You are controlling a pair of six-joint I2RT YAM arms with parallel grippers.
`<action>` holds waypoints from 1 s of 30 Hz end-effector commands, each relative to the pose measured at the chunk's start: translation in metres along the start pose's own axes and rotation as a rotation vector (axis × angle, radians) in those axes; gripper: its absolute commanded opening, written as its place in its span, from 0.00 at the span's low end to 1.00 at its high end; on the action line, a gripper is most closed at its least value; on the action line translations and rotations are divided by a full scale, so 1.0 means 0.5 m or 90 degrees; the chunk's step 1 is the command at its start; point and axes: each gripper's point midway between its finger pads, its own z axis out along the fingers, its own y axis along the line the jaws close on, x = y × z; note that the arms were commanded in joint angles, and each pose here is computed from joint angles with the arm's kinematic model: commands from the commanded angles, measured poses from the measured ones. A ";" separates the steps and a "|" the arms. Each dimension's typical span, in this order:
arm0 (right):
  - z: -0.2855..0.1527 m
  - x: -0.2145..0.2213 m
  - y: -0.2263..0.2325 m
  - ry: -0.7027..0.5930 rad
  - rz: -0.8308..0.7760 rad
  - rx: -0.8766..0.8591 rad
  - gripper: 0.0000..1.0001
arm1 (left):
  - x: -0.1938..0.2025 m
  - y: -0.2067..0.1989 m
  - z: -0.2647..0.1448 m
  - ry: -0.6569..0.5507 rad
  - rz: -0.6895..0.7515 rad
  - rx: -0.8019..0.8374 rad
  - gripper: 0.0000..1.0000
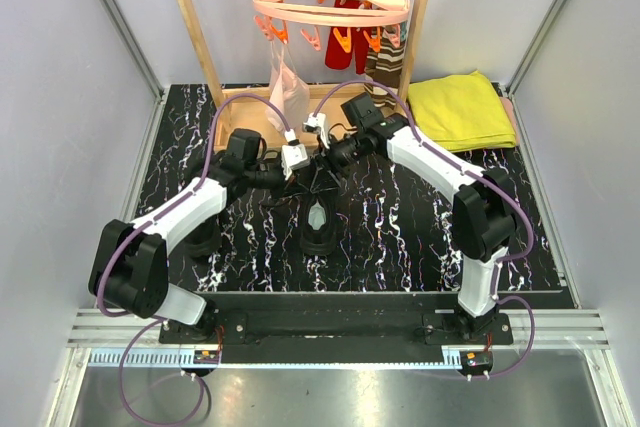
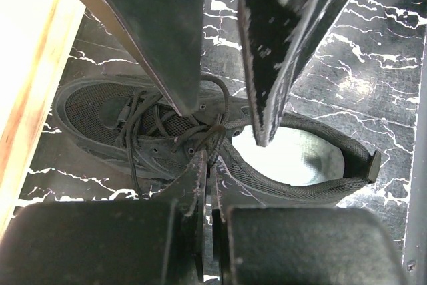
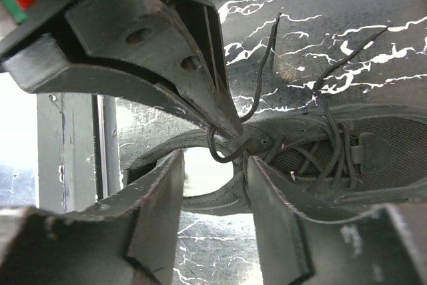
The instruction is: Tie the shoes
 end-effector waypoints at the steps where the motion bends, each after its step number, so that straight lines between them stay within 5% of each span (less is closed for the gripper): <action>1: 0.020 -0.025 0.010 -0.014 -0.036 -0.023 0.48 | -0.046 0.013 0.001 -0.034 0.036 0.003 0.00; 14: 0.021 -0.042 0.014 -0.026 -0.045 -0.020 0.34 | -0.045 0.013 0.003 -0.033 0.038 0.007 0.00; 20: 0.019 -0.046 0.012 -0.029 -0.049 -0.013 0.00 | -0.041 0.012 0.004 -0.030 0.036 0.009 0.00; 24: 0.017 -0.045 0.005 -0.027 -0.054 0.003 0.00 | -0.038 0.014 0.000 -0.025 0.034 0.002 0.02; 30: 0.011 -0.032 0.006 -0.019 -0.053 0.016 0.00 | -0.038 0.078 -0.067 -0.039 -0.058 -0.103 0.44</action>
